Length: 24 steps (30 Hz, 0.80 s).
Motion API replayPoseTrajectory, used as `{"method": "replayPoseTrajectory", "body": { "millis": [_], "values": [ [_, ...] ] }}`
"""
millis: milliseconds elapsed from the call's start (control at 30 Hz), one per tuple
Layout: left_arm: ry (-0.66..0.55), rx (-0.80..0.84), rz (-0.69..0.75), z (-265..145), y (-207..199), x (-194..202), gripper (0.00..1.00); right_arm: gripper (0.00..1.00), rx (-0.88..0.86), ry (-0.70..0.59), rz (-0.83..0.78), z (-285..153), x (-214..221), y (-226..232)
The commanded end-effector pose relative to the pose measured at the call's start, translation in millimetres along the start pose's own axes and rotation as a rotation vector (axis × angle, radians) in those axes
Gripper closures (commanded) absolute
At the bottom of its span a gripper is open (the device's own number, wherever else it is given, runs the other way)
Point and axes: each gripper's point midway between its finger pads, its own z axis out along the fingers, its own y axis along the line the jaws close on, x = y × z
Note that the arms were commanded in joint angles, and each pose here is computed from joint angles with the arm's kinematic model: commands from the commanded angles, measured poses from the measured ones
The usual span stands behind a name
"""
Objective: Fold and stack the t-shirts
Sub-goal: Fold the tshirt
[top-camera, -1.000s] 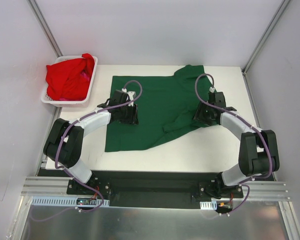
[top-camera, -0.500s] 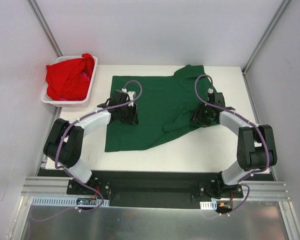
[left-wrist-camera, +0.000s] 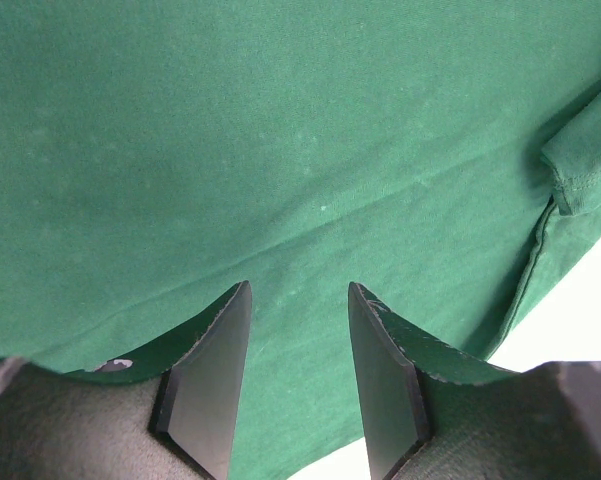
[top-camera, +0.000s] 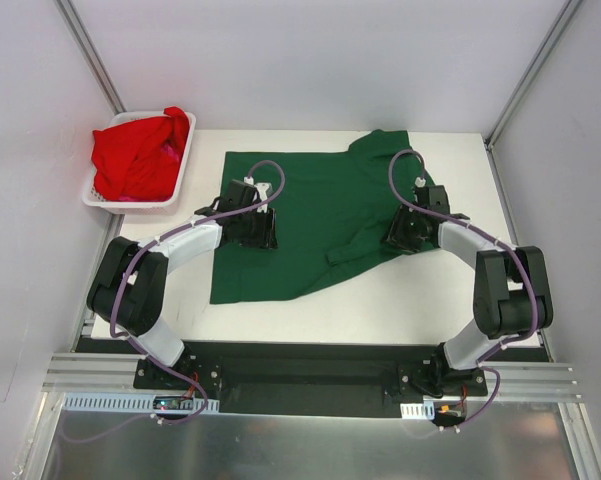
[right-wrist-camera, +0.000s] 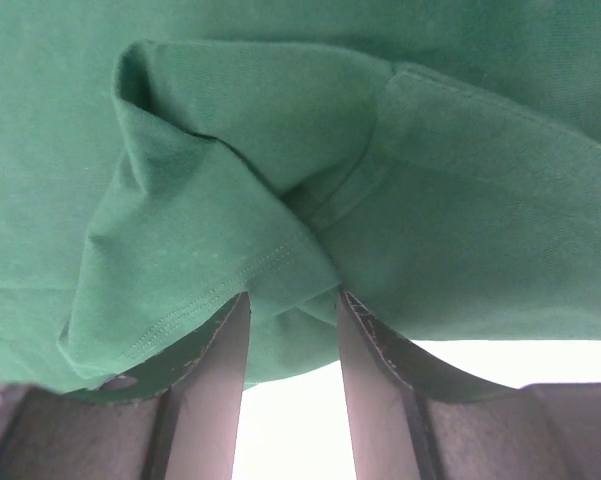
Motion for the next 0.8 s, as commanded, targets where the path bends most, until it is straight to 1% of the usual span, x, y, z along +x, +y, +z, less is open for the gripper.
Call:
{"method": "replayPoseTrajectory", "body": {
  "millis": [0,100,133,167,200,267,300,367,400,467,533,600,667,700,733,767],
  "values": [
    [-0.058,0.001,0.019,-13,-1,-17,0.57,0.57,-0.004,-0.039,-0.019,0,-16,3],
    [-0.059,0.0,0.017,-13,0,-18,0.57,0.58,0.004,-0.037,-0.023,1,-16,2],
    [-0.059,-0.001,0.018,-13,0,-18,0.57,0.61,0.003,-0.037,-0.023,1,-16,2],
    [-0.06,0.001,0.018,-13,-1,-18,0.57,0.65,0.001,-0.036,-0.023,1,-16,3],
    [-0.059,-0.001,0.018,-13,0,-18,0.56,0.72,0.004,-0.036,-0.023,2,-16,2],
    [-0.058,-0.003,0.018,-12,0,-17,0.57,0.78,0.004,-0.034,-0.025,3,-16,2],
    [-0.056,-0.002,0.017,-13,0,-17,0.57,0.84,0.005,-0.033,-0.026,3,-15,1],
    [-0.06,-0.005,0.015,-13,1,-17,0.57,0.89,0.006,-0.035,-0.029,3,-16,1],
    [-0.061,-0.008,0.017,-14,1,-17,0.56,0.94,0.005,-0.038,-0.03,3,-17,1],
    [-0.066,-0.011,0.018,-16,2,-17,0.57,0.98,0.003,-0.039,-0.031,2,-17,2],
    [-0.073,-0.016,0.017,-19,2,-16,0.56,0.99,0.001,-0.041,-0.035,1,-17,2],
    [-0.073,-0.021,0.007,-23,3,-10,0.53,0.99,0.0,-0.041,-0.033,1,-17,2],
    [-0.106,-0.029,-0.008,-35,3,-9,0.49,0.99,-0.001,-0.042,-0.034,0,-17,2],
    [-0.093,-0.043,-0.017,-36,8,3,0.47,0.99,0.0,-0.044,-0.035,0,-17,2],
    [-0.133,-0.066,-0.023,-45,11,0,0.45,0.99,0.0,-0.044,-0.037,0,-17,2],
    [-0.14,-0.073,-0.04,-49,12,4,0.44,0.99,-0.002,-0.043,-0.038,0,-17,3]
  ]
}}
